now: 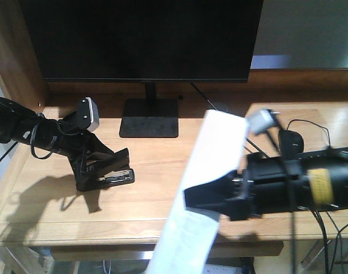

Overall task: Grab stapler and paper to desk for stapling
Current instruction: 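Swing the right gripper with the white paper over the desk beside the stapler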

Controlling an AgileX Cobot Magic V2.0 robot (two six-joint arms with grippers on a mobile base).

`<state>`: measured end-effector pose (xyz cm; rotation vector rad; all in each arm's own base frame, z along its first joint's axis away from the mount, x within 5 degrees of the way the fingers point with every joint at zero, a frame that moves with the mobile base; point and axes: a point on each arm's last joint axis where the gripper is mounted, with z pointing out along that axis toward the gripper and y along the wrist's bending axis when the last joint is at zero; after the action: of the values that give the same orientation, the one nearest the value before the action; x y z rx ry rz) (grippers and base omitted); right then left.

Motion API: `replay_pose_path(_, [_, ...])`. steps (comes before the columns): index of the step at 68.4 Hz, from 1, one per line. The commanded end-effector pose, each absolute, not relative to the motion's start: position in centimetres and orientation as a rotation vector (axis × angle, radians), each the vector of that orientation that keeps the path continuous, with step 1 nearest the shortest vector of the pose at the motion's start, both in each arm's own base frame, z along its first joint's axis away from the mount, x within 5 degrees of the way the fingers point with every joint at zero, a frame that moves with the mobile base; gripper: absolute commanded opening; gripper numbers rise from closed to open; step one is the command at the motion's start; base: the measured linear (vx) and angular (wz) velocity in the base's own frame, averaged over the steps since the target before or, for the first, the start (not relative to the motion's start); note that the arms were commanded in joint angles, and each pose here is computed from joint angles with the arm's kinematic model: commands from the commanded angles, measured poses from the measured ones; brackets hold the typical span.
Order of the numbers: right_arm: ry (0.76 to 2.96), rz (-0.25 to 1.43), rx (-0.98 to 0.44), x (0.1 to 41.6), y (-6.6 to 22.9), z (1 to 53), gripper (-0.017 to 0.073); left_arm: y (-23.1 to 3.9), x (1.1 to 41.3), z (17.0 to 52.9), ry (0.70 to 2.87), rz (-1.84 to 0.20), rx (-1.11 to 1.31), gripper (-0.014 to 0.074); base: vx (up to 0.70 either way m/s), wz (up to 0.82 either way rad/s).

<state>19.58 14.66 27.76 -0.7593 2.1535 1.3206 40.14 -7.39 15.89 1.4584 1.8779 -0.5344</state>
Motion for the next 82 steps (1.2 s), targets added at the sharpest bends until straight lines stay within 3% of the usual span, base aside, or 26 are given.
replay_pose_path(1, [2.148,1.332,-0.76,21.2,16.5,28.0,-0.0004,-7.9,40.2,18.9,1.812,-0.537,1.409,-0.0006,0.0,0.0])
replay_pose_path(16, [2.291,1.255,-0.66,24.9,17.9,24.1,-0.0004,-7.9,40.2,18.9,1.812,-0.537,1.409,-0.0006,0.0,0.0])
replay_pose_path(32, [2.488,0.961,-0.418,28.4,17.0,18.0,-0.0004,-7.9,40.2,18.9,1.812,-0.537,1.409,-0.0006,0.0,0.0])
replay_pose_path(50, [2.564,0.846,-0.278,29.8,16.0,15.2,-0.0004,-7.9,40.2,18.9,1.812,-0.537,1.409,-0.0006,0.0,0.0])
replay_pose_path(63, [2.539,0.813,-0.164,30.6,15.8,15.3,-0.0004,-7.9,40.2,18.9,1.812,-0.538,1.409,-0.0008,0.0,0.0])
replay_pose_path(82, [2.504,0.915,-0.221,32.4,17.3,16.0,-0.0004,-7.9,40.2,18.9,1.812,-0.538,1.409,-0.0007,0.0,0.0])
